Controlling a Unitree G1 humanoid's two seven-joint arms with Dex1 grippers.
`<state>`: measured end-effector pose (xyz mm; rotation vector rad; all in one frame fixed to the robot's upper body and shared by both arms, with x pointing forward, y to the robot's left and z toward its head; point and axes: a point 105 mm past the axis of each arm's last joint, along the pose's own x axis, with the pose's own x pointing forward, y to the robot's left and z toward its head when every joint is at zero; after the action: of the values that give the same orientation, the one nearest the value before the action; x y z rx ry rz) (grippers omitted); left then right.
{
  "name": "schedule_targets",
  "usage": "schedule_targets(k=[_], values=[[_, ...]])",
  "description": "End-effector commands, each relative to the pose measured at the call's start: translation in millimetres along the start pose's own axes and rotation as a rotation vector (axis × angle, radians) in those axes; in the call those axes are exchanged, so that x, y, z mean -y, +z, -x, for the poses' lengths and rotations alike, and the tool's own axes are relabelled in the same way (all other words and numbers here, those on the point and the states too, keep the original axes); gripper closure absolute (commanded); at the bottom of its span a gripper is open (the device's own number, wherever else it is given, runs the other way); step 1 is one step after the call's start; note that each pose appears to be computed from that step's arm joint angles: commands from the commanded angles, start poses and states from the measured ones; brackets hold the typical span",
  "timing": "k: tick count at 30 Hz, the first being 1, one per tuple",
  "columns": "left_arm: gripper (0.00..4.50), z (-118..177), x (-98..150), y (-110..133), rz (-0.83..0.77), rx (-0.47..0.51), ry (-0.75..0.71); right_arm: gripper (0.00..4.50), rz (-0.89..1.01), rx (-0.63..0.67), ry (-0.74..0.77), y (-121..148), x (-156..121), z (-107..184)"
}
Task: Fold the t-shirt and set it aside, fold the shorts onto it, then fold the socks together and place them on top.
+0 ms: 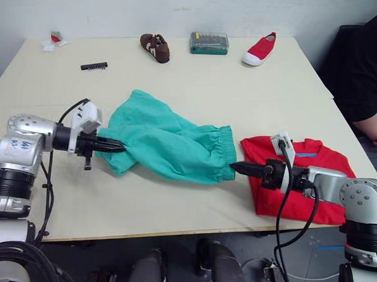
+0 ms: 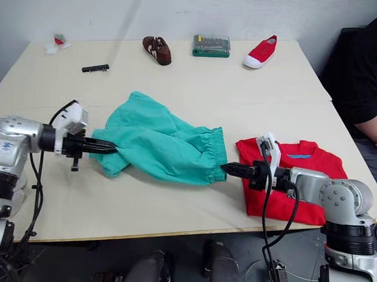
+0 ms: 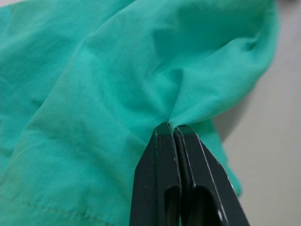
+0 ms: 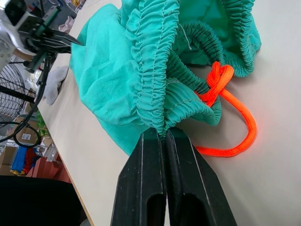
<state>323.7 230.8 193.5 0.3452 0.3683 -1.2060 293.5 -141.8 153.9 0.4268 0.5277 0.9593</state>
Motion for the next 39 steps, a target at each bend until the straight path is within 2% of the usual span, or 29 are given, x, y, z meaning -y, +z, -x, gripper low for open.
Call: schedule_targets(k=[1, 4, 6, 7, 8, 12, 14, 19, 23, 28, 33, 34, 39], values=[[4.47, 31.2, 27.0, 36.7, 0.016, 0.104, -0.123, 4.50, 0.031, 0.020, 0.023, 4.5, -6.8, 3.0], [4.47, 63.8, 52.2, 75.5, 0.148, 0.270, -0.247, 4.50, 0.028, 0.026, 0.026, 5.4, -7.3, 4.2], [4.47, 75.4, 46.5, 86.5, 0.161, 0.334, -0.217, 4.50, 0.028, 0.028, 0.028, 5.5, -7.3, 4.7], [4.47, 76.7, 37.0, 80.1, 0.153, 0.306, -0.158, 4.50, 0.028, 0.028, 0.028, 5.6, -7.2, 4.7], [4.47, 74.2, 28.0, 66.3, 0.134, 0.235, -0.101, 4.50, 0.028, 0.028, 0.028, 5.5, -7.1, 4.5], [4.47, 46.7, -18.3, -5.6, 0.022, -0.095, 0.163, 4.50, 0.029, 0.024, 0.027, 5.3, -5.8, 1.7], [4.47, 34.8, -30.8, -17.7, -0.021, -0.125, 0.218, 4.50, 0.036, 0.020, 0.022, 5.4, -5.0, 0.3], [4.47, 24.0, 4.8, -12.9, -0.042, -0.087, 0.008, 4.50, 0.046, 0.023, 0.027, 8.1, -8.1, 1.6], [3.66, 30.9, 31.7, -11.4, -0.088, -0.082, -0.047, 4.50, 0.042, 0.022, 0.024, 4.8, -7.0, 2.2], [2.07, 37.4, 53.2, -3.3, -0.164, -0.044, 0.012, 4.50, 0.034, 0.026, 0.027, 3.1, -7.2, 2.3], [0.38, 26.2, 69.8, -10.8, -0.266, -0.079, 0.070, 4.50, 0.028, 0.023, 0.030, 2.3, -6.5, 2.8], [0.20, 22.8, 71.7, -14.8, -0.284, -0.096, 0.071, 4.50, 0.027, 0.023, 0.031, 2.6, -6.9, 2.5], [0.20, 4.9, 71.4, -41.3, -0.366, -0.197, 0.078, 4.50, 0.030, 0.019, 0.039, 5.0, -8.7, 0.6]])
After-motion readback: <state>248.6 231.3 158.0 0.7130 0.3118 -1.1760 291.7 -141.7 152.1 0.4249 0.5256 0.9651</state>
